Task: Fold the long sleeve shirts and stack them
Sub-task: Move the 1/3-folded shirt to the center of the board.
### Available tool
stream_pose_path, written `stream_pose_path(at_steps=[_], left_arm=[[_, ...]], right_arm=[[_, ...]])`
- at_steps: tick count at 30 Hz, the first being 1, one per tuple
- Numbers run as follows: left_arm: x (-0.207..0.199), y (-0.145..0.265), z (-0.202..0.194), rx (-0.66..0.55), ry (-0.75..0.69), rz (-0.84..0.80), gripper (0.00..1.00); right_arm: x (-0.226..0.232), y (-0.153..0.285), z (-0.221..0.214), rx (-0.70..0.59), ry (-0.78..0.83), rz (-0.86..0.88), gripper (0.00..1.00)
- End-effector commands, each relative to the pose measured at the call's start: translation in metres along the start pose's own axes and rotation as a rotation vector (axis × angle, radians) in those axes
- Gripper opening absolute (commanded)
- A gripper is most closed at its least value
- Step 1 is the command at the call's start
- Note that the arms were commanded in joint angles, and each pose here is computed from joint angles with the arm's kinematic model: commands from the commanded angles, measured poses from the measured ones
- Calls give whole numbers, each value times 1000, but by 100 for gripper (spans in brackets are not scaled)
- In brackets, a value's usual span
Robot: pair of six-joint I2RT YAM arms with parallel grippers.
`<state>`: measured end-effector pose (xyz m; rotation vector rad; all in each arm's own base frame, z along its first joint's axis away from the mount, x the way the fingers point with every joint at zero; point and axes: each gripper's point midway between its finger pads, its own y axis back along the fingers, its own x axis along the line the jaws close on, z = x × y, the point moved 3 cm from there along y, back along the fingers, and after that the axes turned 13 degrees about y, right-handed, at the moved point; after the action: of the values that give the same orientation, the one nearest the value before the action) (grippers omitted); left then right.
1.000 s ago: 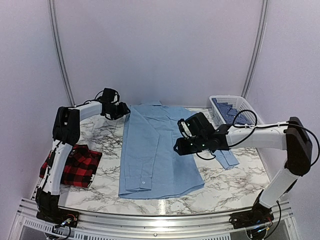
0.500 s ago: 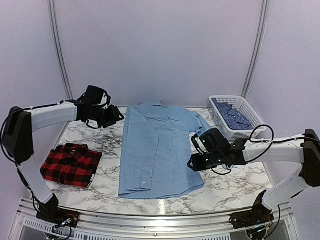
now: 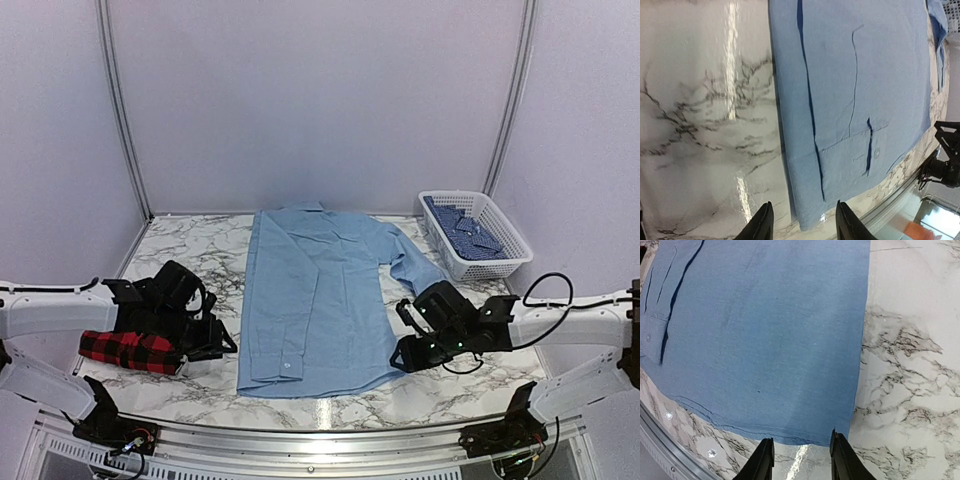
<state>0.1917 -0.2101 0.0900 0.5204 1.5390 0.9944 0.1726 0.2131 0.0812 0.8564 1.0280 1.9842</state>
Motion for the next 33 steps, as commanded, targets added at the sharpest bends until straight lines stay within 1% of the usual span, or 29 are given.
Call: stream_pose_path(at_steps=[1, 5, 9, 12, 18, 22, 24, 26, 29, 30, 33], left_arm=[[11, -8, -36, 119, 3, 32, 43], [10, -15, -51, 167, -40, 33, 43], [17, -23, -57, 190, -32, 61, 40], [15, -26, -59, 200, -31, 56, 39], [19, -35, -65, 225, -26, 86, 37], [18, -39, -67, 223, -23, 100, 29], [18, -40, -67, 223, -17, 107, 22], [20, -41, -68, 225, -13, 115, 14], [21, -42, -70, 229, -4, 122, 2], [22, -42, -70, 229, -3, 123, 0], [24, -41, -71, 232, 8, 136, 0]], right_arm=[[-8, 6, -14, 21, -59, -36, 35], [-16, 3, -22, 23, -79, -74, 35], [-17, -6, -24, 29, -83, -72, 35], [-16, -12, -25, 32, -84, -65, 34], [-17, -12, -23, 33, -65, -74, 34], [-17, -12, -24, 35, -62, -75, 32], [-17, -12, -23, 29, -64, -72, 32], [-15, -11, -21, 25, -62, -68, 28], [-15, -12, -20, 22, -56, -61, 18], [-15, -13, -20, 21, -55, -60, 13], [-9, -14, -22, 38, -45, -27, 0]])
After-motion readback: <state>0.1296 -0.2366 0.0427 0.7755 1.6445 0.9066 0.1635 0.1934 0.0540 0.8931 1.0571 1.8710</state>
